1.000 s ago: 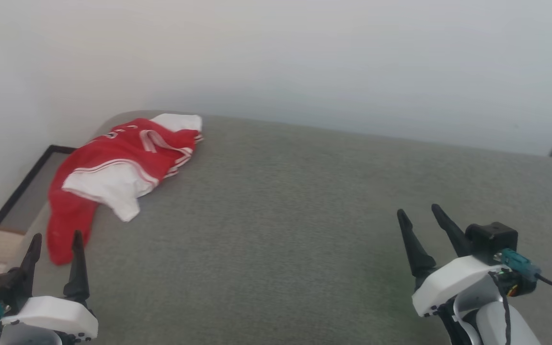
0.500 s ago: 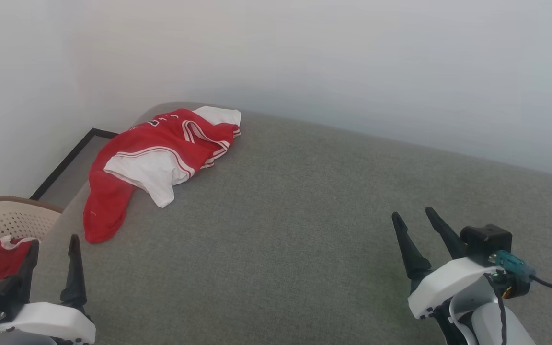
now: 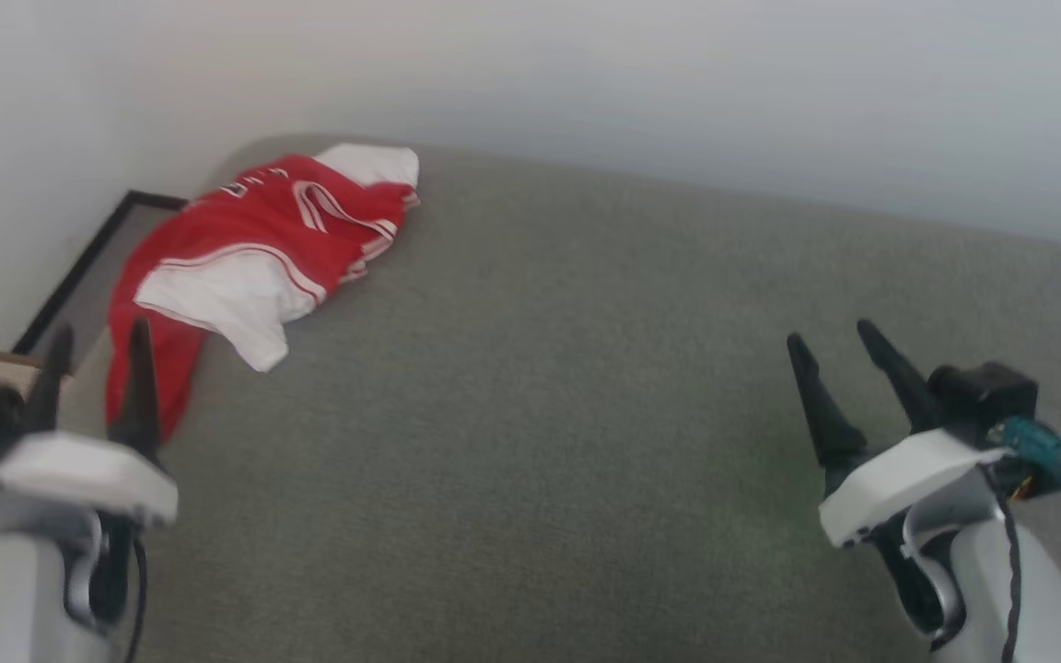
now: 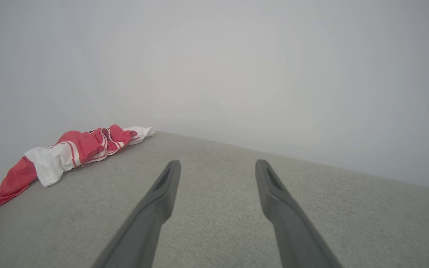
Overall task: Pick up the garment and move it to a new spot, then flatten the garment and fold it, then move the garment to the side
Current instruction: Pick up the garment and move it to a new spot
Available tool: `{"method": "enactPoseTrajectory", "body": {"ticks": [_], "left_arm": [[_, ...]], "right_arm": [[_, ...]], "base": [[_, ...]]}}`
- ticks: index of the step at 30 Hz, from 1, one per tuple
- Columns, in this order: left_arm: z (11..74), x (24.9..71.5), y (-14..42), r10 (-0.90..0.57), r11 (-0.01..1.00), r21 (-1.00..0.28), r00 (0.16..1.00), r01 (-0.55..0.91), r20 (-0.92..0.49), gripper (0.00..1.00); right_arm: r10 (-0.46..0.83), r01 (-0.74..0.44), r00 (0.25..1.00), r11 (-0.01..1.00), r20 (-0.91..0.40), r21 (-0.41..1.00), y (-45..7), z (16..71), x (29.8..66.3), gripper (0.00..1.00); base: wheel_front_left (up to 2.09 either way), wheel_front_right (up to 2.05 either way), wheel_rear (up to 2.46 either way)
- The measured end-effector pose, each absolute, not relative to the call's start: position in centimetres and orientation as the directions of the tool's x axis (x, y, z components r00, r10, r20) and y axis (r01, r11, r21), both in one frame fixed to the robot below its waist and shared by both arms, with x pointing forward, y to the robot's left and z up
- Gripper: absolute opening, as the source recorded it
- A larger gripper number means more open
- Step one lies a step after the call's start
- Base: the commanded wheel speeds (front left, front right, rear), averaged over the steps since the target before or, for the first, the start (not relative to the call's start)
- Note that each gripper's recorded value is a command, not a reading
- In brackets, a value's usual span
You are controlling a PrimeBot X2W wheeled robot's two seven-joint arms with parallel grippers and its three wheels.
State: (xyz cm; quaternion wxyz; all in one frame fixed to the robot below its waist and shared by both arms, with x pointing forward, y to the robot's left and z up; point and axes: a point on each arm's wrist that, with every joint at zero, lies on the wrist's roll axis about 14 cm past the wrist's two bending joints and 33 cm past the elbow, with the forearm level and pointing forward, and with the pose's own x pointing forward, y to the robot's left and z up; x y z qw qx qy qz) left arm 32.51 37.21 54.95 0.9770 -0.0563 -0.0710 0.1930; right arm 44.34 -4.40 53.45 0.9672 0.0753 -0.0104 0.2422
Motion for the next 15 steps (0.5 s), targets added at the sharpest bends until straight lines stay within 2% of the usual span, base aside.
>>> {"method": "enactPoseTrajectory", "body": {"ticks": [9,15], "left_arm": [[56.1,43.3,37.6,0.311,0.947,-0.104,0.948,-0.304,0.064,1.00],[52.1,49.8,37.7,0.295,0.949,-0.095,0.952,-0.302,-0.075,1.00]], "right_arm": [[0.428,-0.428,0.903,0.894,0.034,0.130,-7.1,52.0,48.4,1.00],[0.392,-0.387,0.920,0.913,-0.014,0.128,-9.2,49.2,50.6,1.00]], "base": [[0.00,0.00,0.00],[0.00,0.00,0.00]]}}
